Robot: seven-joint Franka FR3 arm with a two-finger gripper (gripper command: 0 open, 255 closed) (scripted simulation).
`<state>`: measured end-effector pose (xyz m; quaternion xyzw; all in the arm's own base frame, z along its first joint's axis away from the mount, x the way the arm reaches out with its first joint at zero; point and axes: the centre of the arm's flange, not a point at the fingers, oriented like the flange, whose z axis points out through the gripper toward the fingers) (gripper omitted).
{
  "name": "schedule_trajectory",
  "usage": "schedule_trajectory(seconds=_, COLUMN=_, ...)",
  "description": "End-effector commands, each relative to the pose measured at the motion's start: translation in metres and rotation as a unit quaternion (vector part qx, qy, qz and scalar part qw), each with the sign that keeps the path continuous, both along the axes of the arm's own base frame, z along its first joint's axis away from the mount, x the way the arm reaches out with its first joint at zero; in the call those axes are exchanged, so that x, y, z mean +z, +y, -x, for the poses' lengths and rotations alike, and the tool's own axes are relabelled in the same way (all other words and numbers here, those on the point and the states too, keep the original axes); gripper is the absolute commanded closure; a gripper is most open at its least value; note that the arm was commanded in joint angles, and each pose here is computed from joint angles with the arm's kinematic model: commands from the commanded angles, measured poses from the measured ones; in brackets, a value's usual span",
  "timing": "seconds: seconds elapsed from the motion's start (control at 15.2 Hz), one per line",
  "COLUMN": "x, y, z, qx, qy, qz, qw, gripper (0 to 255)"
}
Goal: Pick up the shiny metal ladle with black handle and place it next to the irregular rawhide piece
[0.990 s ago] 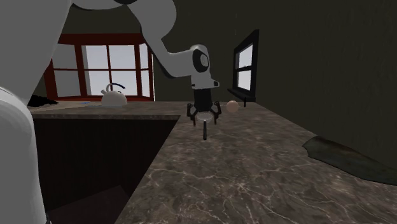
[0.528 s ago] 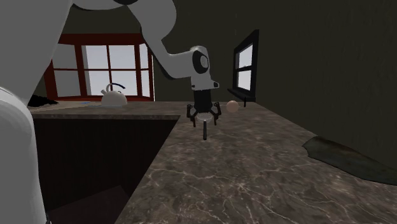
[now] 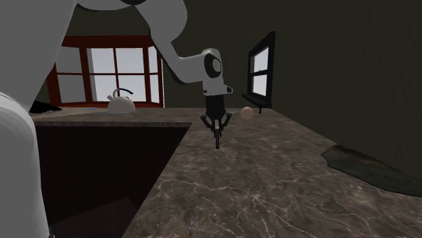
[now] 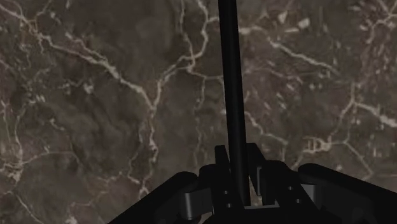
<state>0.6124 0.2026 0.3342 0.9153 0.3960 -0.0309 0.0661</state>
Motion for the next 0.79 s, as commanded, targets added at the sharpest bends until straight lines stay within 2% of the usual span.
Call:
schedule_trajectory(seconds=0.0, x=-0.001, y=-0.001, z=0.0, qx=-0.001, qy=0.001, qz=0.0, qw=1.0, gripper=255)
schedule_trajectory(seconds=0.73, x=0.052, y=-0.001, z=0.0, qx=0.0, qy=0.001, qz=0.0, qw=1.0, gripper=255)
